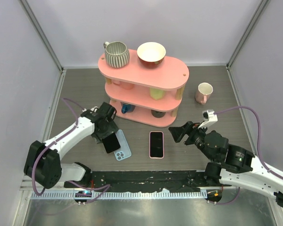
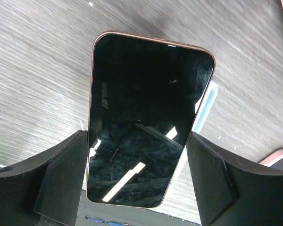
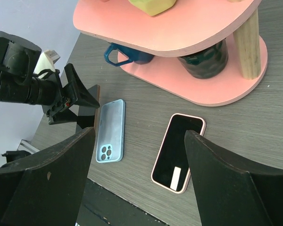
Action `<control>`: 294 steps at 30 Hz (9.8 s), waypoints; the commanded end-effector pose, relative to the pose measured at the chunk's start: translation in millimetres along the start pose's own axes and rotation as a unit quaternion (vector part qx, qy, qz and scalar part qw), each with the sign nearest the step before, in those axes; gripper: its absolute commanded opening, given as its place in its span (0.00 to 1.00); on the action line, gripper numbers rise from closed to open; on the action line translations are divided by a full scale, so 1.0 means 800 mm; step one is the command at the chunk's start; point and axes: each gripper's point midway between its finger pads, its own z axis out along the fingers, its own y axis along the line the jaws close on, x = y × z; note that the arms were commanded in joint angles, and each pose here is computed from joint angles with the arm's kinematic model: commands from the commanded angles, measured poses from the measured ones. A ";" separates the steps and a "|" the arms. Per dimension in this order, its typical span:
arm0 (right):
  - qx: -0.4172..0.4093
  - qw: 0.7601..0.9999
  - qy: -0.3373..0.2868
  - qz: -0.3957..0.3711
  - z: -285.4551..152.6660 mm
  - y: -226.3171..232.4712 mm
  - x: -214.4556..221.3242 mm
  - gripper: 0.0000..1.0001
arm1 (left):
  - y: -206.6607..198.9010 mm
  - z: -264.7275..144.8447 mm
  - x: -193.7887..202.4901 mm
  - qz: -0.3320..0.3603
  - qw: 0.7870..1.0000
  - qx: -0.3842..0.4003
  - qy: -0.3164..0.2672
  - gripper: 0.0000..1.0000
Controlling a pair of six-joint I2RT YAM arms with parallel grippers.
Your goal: Put the phone into the phone case
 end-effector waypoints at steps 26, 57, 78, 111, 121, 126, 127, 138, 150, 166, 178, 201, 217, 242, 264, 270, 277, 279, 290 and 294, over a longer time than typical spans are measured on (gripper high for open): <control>-0.003 1.000 -0.016 0.013 -0.007 0.001 -0.014 0.83 | -0.053 0.013 0.060 -0.014 0.999 0.017 -0.025 0.13; -0.002 1.000 -0.017 0.018 -0.007 -0.001 -0.011 0.82 | -0.055 0.022 0.065 0.019 0.999 0.018 -0.033 0.40; -0.006 1.000 -0.005 0.023 -0.005 0.000 -0.003 0.82 | -0.055 0.011 0.070 0.050 0.998 0.035 -0.030 0.85; -0.092 0.986 0.137 0.020 0.049 0.082 0.105 0.75 | -0.026 -0.058 -0.046 -0.003 0.991 0.082 -0.102 0.84; -0.043 0.983 0.156 -0.092 0.134 0.129 0.173 0.70 | 0.029 -0.012 -0.047 -0.124 0.989 0.058 -0.049 0.63; -0.038 0.975 0.180 -0.126 0.182 0.137 0.193 0.71 | 0.039 0.017 -0.034 -0.137 0.990 0.010 -0.010 0.63; -0.052 0.974 0.182 -0.122 0.188 0.150 0.192 0.72 | 0.039 0.022 -0.033 -0.142 0.990 0.009 -0.002 0.63; -0.057 0.956 0.247 -0.146 0.255 0.140 0.257 0.72 | 0.022 0.059 0.001 -0.143 0.986 0.050 0.075 0.52; -0.058 0.929 0.317 -0.184 0.265 0.096 0.333 0.56 | 0.029 0.060 -0.017 -0.118 0.992 0.028 0.044 0.51; -0.055 0.925 0.315 -0.206 0.227 0.078 0.327 0.53 | 0.018 0.010 -0.015 -0.081 0.985 0.152 -0.002 0.55; -0.074 0.915 0.347 -0.191 0.212 0.085 0.348 0.55 | 0.015 0.032 0.010 -0.071 0.983 0.168 0.028 0.53; -0.084 0.933 0.298 -0.184 0.161 0.109 0.307 0.67 | 0.004 0.037 -0.008 -0.053 0.988 0.143 0.024 0.54; -0.089 0.934 0.300 -0.171 0.129 0.099 0.310 0.59 | -0.060 0.017 -0.049 -0.042 0.974 0.221 0.009 0.34; -0.095 0.954 0.259 -0.115 0.159 0.114 0.276 0.67 | -0.003 0.010 -0.043 -0.022 0.993 0.114 -0.021 0.55; -0.101 0.941 0.310 -0.089 0.213 0.104 0.321 0.59 | 0.008 0.055 0.039 -0.007 0.982 0.181 0.047 0.53; -0.062 0.939 0.318 -0.118 0.204 0.085 0.334 0.57 | 0.003 0.068 0.052 -0.014 0.979 0.193 0.065 0.39; -0.054 0.945 0.303 -0.108 0.196 0.080 0.326 0.57 | -0.003 0.068 0.057 -0.011 0.976 0.205 0.075 0.11; -0.058 0.949 0.296 -0.096 0.193 0.084 0.320 0.59 | -0.002 0.069 0.059 -0.011 0.976 0.205 0.076 0.04; -0.036 0.959 0.268 -0.081 0.194 0.077 0.302 0.63 | 0.009 0.065 0.062 0.001 0.979 0.188 0.076 0.27; -0.051 0.961 0.265 -0.065 0.196 0.087 0.297 0.66 | 0.016 0.064 0.062 0.011 0.982 0.173 0.074 0.40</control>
